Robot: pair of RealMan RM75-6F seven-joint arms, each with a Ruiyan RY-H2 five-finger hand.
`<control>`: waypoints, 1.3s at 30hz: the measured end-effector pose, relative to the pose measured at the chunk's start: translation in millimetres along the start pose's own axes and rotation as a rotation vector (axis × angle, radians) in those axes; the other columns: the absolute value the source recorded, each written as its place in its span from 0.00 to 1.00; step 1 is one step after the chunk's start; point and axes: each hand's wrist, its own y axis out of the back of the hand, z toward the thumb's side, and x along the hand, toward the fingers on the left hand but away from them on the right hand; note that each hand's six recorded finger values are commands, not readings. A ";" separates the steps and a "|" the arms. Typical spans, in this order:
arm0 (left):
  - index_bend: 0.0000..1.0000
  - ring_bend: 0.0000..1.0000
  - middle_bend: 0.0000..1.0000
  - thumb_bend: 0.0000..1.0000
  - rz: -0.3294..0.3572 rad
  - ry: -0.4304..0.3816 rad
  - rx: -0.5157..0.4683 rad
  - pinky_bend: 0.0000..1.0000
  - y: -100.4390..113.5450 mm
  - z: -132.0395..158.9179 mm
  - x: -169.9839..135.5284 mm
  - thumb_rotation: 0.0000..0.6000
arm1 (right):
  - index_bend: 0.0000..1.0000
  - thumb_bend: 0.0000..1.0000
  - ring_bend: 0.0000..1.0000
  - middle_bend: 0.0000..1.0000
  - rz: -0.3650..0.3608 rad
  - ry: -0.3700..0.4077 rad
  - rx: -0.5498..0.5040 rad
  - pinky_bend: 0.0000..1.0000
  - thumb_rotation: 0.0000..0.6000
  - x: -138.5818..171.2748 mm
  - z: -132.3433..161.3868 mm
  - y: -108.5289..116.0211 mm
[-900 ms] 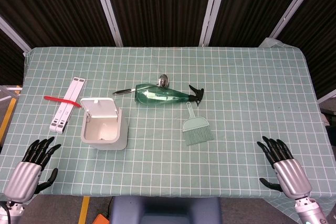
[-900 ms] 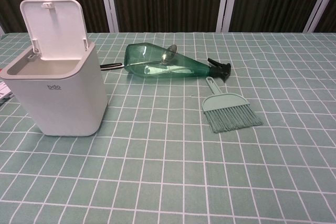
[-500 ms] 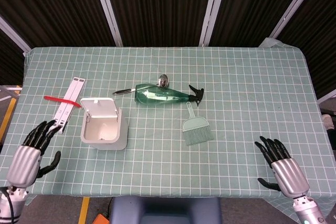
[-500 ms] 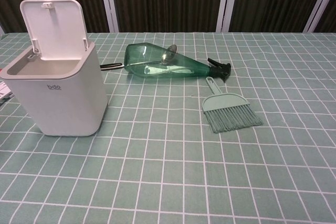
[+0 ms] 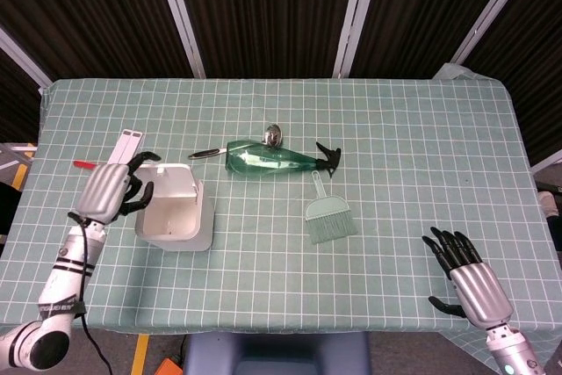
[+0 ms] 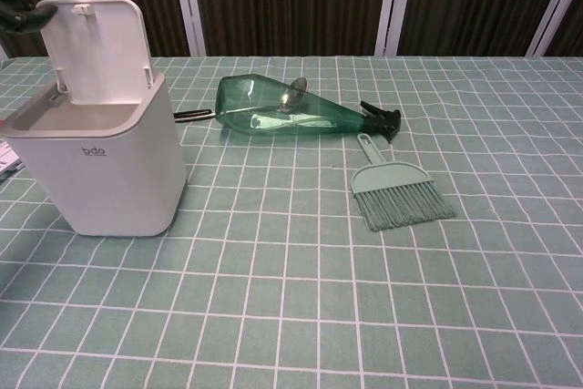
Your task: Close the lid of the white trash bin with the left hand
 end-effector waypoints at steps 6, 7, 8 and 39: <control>0.28 1.00 1.00 0.54 -0.042 -0.021 0.038 1.00 2.3 30.7 12.5 1.00 | 0.00 0.24 0.00 0.00 0.003 -0.004 0.001 0.00 1.00 -0.8 -1.2 0.2; 0.28 1.00 1.00 0.54 -0.049 -0.017 0.041 1.00 1.8 30.3 12.1 1.00 | 0.00 0.24 0.00 0.00 0.003 -0.004 0.001 0.00 1.00 -0.9 -1.3 0.3; 0.29 1.00 1.00 0.54 -0.057 -0.013 0.044 1.00 0.8 29.5 11.6 1.00 | 0.00 0.24 0.00 0.00 0.002 -0.004 0.001 0.00 1.00 -0.8 -1.2 0.4; 0.29 1.00 1.00 0.95 -0.226 0.021 0.248 1.00 -12.6 6.3 -54.3 1.00 | 0.00 0.24 0.00 0.00 0.000 0.018 -0.006 0.00 1.00 4.8 4.7 0.7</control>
